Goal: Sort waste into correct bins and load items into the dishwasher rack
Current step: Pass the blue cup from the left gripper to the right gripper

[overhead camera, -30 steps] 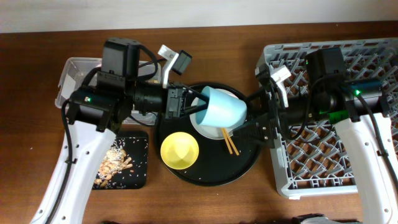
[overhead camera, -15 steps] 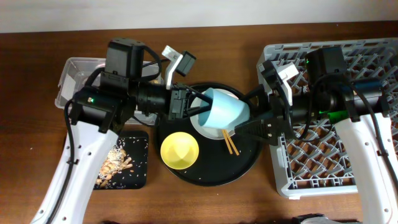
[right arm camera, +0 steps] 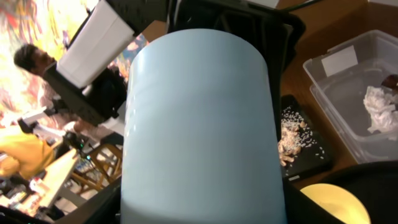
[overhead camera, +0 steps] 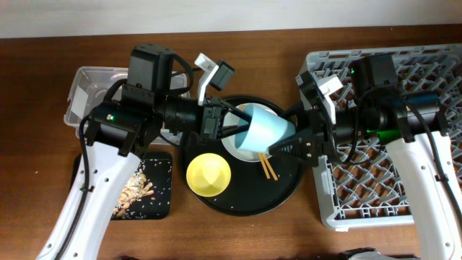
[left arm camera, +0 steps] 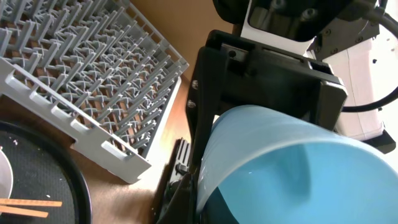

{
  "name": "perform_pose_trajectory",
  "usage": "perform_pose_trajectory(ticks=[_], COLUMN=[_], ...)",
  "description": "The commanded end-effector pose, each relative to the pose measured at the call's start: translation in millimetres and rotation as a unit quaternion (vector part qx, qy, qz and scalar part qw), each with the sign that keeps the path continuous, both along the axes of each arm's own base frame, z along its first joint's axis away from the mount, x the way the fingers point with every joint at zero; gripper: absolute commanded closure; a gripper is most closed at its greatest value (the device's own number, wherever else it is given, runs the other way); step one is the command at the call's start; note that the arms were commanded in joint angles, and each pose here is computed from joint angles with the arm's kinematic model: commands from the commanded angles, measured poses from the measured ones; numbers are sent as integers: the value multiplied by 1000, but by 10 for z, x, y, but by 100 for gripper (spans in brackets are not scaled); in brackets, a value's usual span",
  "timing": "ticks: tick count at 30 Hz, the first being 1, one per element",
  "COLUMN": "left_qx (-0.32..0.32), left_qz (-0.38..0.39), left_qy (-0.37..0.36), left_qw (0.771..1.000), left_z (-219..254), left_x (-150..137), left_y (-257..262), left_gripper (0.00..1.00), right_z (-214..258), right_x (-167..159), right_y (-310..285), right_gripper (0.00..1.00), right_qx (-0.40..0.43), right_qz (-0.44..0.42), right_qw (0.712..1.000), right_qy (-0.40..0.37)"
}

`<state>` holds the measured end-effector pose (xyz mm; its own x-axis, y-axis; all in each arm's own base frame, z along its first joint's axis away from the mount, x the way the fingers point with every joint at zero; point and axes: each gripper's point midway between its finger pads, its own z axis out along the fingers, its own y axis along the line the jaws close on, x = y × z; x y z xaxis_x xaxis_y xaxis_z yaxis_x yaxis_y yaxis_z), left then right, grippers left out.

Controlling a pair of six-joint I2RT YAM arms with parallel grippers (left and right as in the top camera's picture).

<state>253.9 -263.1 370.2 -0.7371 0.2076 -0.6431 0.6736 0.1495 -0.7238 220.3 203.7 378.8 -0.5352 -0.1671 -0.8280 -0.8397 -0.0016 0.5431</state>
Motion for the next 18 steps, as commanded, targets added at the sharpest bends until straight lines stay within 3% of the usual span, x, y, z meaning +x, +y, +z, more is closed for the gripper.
perform_pose_trajectory(ticks=[1,3,5,6,12,18], left_qx=[6,10,19,25,83,89], left_qz=[3,4,10,14,56,59], left_qy=[-9,-3,7,11,38,41], left_qw=[1000,1000,1000,1000,994,993], left_z=[-32,-52,-95,-120,-352,-375], left_x=[16,8,5,9,65,66], left_y=[-2,4,17,24,111,122], left_gripper=[100,99,77,75,74,74], right_z=[116,123,133,137,153,79], right_x=[-52,-34,-13,-4,68,241], right_y=[30,33,35,37,44,-89], right_gripper=[52,54,53,53,53,53], right_qx=[19,21,22,23,23,-4], right_qz=[13,13,13,13,11,-30], right_qw=[999,999,999,998,996,996], right_qy=[-24,-35,-47,-52,-89,-84])
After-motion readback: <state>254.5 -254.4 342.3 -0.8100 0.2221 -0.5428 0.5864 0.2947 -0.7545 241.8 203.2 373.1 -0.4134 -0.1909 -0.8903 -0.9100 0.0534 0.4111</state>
